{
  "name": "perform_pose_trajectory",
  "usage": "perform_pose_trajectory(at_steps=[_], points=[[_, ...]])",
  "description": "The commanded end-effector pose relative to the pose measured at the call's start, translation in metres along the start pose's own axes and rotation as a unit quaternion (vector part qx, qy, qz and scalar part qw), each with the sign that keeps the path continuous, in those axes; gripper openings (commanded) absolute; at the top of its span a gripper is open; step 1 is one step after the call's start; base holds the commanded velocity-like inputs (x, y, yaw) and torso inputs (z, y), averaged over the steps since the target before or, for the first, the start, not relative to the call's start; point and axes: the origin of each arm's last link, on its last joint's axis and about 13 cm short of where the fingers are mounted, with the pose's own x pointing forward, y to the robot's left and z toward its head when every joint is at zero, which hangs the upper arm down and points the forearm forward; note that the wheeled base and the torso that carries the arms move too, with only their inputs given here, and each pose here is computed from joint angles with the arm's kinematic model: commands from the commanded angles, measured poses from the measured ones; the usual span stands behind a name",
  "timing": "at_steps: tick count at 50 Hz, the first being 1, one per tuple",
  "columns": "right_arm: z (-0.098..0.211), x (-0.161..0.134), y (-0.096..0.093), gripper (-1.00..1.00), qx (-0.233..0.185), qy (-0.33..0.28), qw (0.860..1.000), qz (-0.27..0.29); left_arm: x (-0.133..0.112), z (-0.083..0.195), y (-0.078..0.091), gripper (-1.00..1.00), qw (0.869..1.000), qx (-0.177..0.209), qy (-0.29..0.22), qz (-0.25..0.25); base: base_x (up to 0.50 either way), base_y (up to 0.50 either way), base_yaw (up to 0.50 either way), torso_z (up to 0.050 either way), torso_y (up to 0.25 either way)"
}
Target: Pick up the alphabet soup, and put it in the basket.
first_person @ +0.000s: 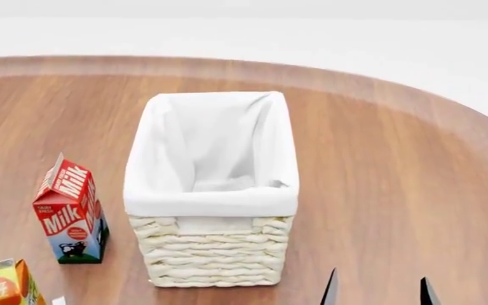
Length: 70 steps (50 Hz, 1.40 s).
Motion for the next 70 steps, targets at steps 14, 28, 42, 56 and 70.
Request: perform_pose_trajectory(at_steps=[14, 28, 42, 56, 70], points=[[0.0, 0.0, 0.0, 1.0, 0.0, -0.001, 1.0, 0.0, -0.001, 0.001, 0.0, 1.0, 1.0, 0.0, -0.002, 0.0, 0.14, 0.0, 0.0, 0.0, 0.0], [0.001, 0.001, -0.001, 1.0, 0.0, -0.002, 1.0, -0.006, -0.001, 0.002, 0.0, 1.0, 1.0, -0.001, -0.004, 0.001, 0.14, 0.0, 0.0, 0.0, 0.0], [0.006, 0.0, -0.007, 1.0, 0.015, -0.016, 1.0, 0.001, 0.0, 0.002, 0.0, 1.0, 1.0, 0.0, -0.005, 0.002, 0.07, 0.0, 0.0, 0.0, 0.001], [0.011, 0.002, -0.042, 1.0, 0.019, 0.034, 0.992, 0.121, 0.001, 0.0, 0.002, 1.0, 1.0, 0.004, 0.0, 0.003, 0.0, 0.0, 0.0, 0.0, 0.0], [0.014, 0.003, -0.054, 1.0, 0.13, 0.089, 0.947, 0.279, 0.002, 0.002, 0.004, 1.0, 1.0, 0.004, -0.001, 0.007, 0.0, 0.0, 0.0, 0.0, 0.0]])
